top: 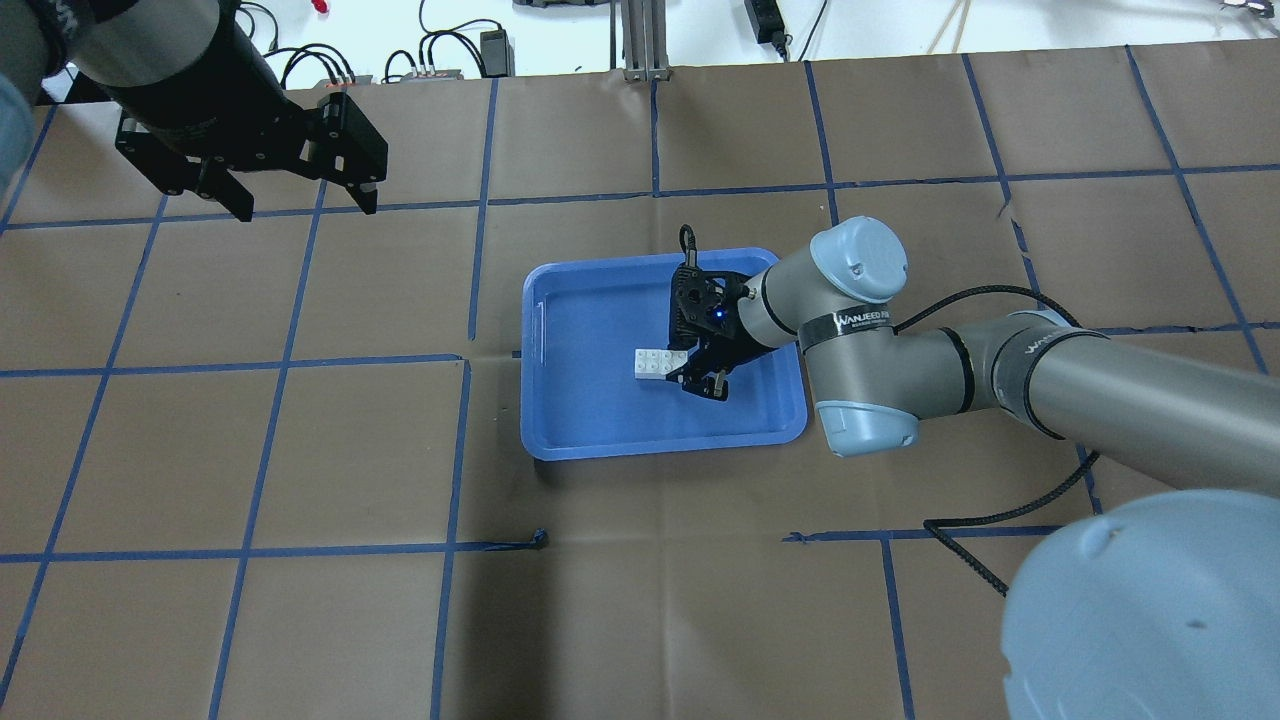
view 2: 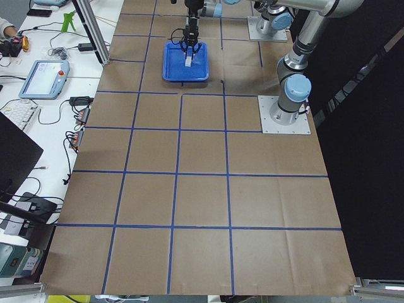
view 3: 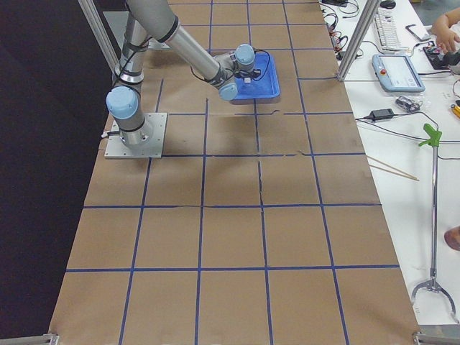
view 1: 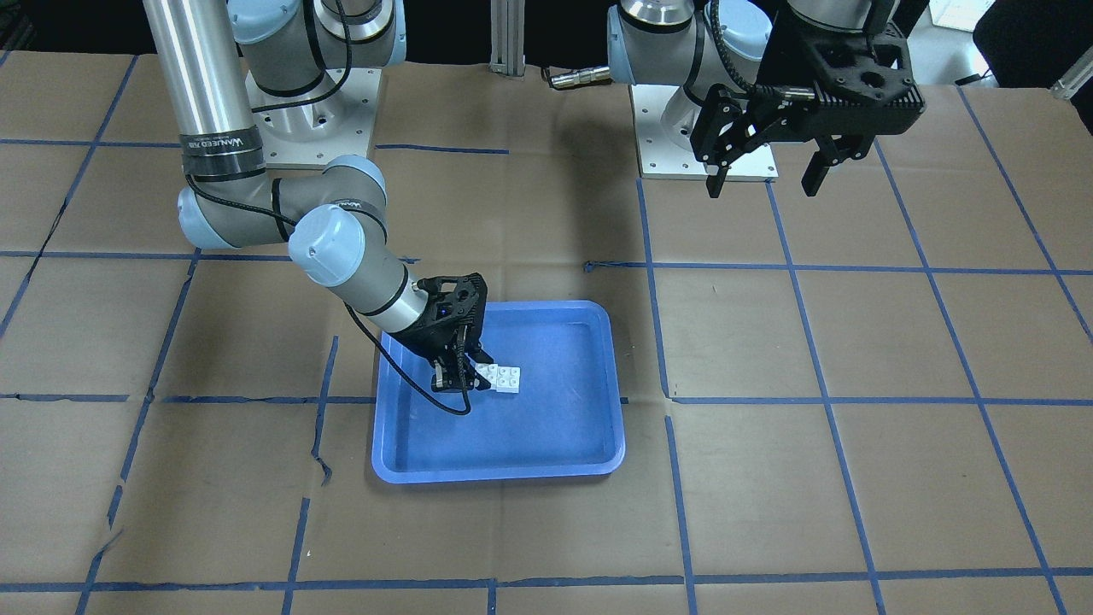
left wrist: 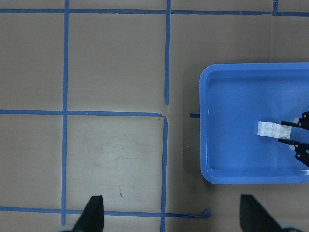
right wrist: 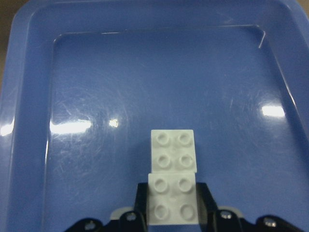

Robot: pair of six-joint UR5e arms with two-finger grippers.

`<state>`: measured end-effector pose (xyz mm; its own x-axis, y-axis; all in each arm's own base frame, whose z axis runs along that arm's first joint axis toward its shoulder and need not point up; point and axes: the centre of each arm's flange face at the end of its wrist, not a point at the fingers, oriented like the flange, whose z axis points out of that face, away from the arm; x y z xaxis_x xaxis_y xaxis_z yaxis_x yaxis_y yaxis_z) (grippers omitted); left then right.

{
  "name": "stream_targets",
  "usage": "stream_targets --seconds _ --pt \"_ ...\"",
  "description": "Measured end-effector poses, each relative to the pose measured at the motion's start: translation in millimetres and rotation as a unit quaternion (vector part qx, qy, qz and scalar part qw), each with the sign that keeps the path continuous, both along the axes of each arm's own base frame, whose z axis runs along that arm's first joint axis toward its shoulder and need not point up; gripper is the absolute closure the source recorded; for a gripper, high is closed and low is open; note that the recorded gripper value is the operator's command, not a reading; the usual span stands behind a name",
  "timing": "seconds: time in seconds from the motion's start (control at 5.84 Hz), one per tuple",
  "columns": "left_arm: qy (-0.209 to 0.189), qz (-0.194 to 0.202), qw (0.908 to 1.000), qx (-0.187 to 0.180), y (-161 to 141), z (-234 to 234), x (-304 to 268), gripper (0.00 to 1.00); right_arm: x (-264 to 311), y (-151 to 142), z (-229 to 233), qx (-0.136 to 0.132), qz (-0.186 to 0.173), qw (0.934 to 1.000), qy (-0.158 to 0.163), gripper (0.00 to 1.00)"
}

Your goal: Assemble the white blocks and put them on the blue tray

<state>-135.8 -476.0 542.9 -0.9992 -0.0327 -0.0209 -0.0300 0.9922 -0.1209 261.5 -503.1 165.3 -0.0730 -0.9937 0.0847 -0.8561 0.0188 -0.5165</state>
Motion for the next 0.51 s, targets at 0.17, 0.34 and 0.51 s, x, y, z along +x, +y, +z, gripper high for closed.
stream_targets --seconds 0.17,0.34,0.51 --pt "0.0 0.0 1.0 0.0 0.0 0.0 0.0 0.01 0.2 0.0 -0.6 0.001 0.0 1.0 0.0 0.73" --pt "0.0 0.0 1.0 0.0 0.0 0.0 0.0 0.01 0.3 -0.2 -0.6 -0.001 0.0 1.0 -0.001 0.73" --pt "0.0 0.0 1.0 0.0 0.0 0.0 0.0 0.01 0.4 -0.5 -0.3 -0.002 -0.001 1.0 -0.001 0.73"
